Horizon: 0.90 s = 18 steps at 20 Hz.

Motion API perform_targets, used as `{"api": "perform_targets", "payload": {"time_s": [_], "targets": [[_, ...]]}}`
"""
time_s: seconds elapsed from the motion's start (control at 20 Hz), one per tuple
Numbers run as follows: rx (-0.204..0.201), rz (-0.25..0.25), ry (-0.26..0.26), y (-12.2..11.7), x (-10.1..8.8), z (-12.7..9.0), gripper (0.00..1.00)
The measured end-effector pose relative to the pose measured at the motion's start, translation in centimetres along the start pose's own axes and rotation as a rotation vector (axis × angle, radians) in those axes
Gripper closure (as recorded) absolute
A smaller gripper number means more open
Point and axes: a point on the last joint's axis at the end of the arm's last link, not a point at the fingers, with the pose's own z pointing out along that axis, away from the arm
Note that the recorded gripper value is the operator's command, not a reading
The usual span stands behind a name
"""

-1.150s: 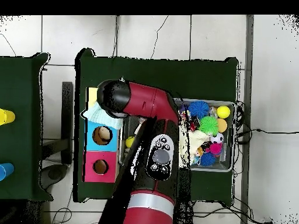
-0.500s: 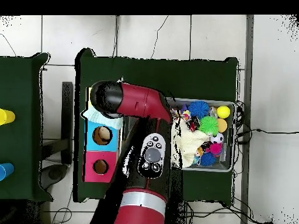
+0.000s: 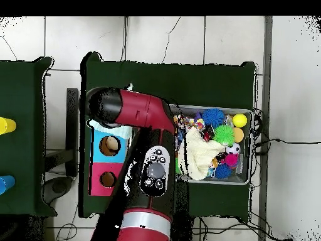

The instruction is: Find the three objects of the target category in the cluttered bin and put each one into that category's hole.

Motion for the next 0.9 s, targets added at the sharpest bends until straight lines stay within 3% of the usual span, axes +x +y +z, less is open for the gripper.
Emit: {"api": "perform_targets", "payload": {"time_s": [0.3, 0.5, 0.75, 0.9], "targets": [[-0.021, 0.0, -0.034, 0.8, -0.3, -0.2, 0.0], [-0.019, -0.007, -0.08, 1.2, -0.5, 1.1, 0.0], [-0.005, -0.02, -0.087, 1.5, 0.0, 3.3, 0.0], [0.001, -0.026, -0.098, 1.7, -0.2, 3.2, 0.0]]}}
